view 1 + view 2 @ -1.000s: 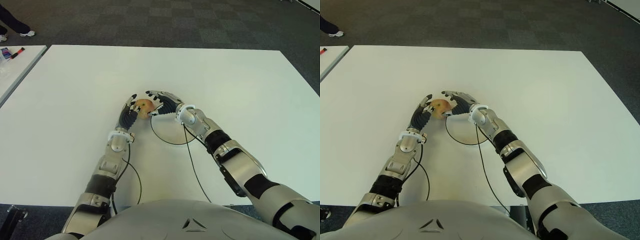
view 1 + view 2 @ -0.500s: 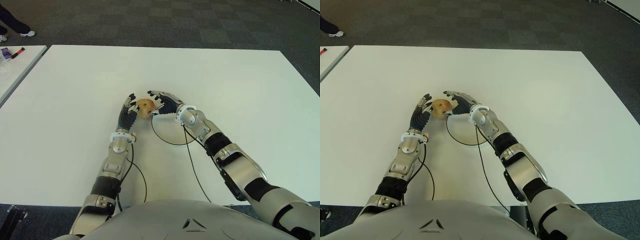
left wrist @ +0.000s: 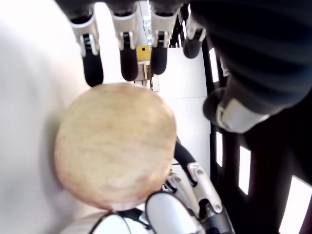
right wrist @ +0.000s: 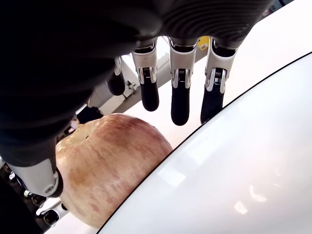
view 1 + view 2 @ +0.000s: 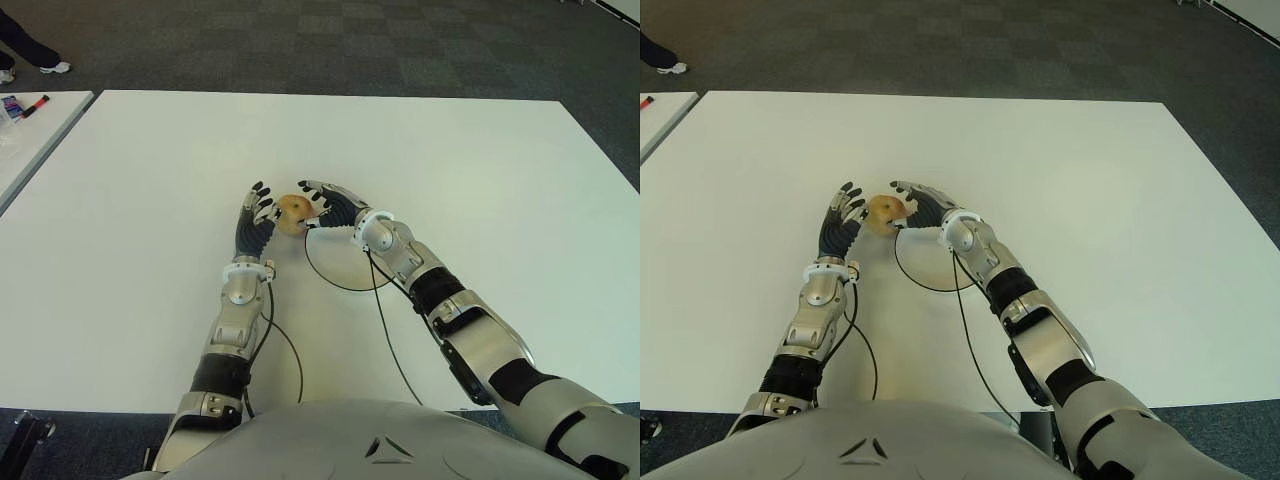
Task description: Put the apples into the plate.
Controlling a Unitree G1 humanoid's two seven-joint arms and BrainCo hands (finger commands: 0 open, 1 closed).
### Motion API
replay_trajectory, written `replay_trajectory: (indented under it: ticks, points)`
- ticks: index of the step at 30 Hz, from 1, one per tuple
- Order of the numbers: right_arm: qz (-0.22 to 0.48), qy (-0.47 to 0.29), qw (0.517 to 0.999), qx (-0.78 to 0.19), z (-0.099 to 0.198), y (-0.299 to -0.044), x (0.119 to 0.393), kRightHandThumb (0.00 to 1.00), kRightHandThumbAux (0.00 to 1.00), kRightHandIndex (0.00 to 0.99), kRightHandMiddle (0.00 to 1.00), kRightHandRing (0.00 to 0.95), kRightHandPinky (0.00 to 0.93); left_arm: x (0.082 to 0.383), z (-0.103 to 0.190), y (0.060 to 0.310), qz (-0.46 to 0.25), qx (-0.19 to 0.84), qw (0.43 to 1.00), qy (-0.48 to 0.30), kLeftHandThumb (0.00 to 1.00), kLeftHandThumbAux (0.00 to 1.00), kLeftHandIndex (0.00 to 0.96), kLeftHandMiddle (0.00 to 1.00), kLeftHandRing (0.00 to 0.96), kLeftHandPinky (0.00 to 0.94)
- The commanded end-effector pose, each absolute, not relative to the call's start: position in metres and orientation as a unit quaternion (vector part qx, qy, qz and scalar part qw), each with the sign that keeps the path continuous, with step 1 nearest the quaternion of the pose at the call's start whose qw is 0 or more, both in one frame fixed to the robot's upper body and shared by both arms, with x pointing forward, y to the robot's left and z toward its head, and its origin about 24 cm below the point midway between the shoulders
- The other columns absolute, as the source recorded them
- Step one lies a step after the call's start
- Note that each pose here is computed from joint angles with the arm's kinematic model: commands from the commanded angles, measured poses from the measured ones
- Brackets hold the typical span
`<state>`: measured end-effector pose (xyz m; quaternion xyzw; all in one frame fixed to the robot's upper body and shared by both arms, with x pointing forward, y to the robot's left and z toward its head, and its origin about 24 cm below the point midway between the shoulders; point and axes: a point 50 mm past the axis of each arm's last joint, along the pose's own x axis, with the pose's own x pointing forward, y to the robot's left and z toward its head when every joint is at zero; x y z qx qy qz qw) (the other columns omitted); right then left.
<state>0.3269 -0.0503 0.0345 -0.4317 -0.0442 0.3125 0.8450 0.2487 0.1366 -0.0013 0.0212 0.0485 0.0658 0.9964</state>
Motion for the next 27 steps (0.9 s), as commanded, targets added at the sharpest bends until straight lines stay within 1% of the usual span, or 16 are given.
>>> replay_trajectory:
  ticks: [1,4,8,18,27]
  points:
    - [0.312,-0.021,0.853,-0.418,0.0291,-0.0525,0.3250,0.347,0.568,0.008,0.155,0.221,0.305,0.2457,-0.0029,0.1351,0.088,-0.020,0.994,0.053,0.451,0.620,0.039,0.152,0.199,0.285]
    - [0.311,-0.010,0.856,-0.412,0.0282,-0.0526,0.3253,0.344,0.568,0.009,0.153,0.222,0.319,0.2455,-0.0025,0.1349,0.094,-0.029,0.994,0.046,0.395,0.619,0.037,0.149,0.215,0.316]
    - [0.311,0.005,0.862,-0.399,0.0271,-0.0525,0.3258,0.348,0.570,0.009,0.147,0.226,0.332,0.2452,-0.0024,0.1348,0.099,-0.032,0.994,0.042,0.365,0.606,0.039,0.150,0.226,0.329]
    - [0.311,0.037,0.877,-0.365,0.0263,-0.0531,0.3264,0.367,0.571,0.002,0.135,0.234,0.359,0.2464,-0.0035,0.1344,0.118,-0.042,0.992,0.034,0.343,0.574,0.061,0.179,0.267,0.368]
    - [0.313,0.054,0.882,-0.349,0.0265,-0.0533,0.3271,0.390,0.566,0.000,0.114,0.226,0.366,0.2480,-0.0050,0.1321,0.127,-0.049,0.990,0.034,0.312,0.603,0.078,0.226,0.311,0.400]
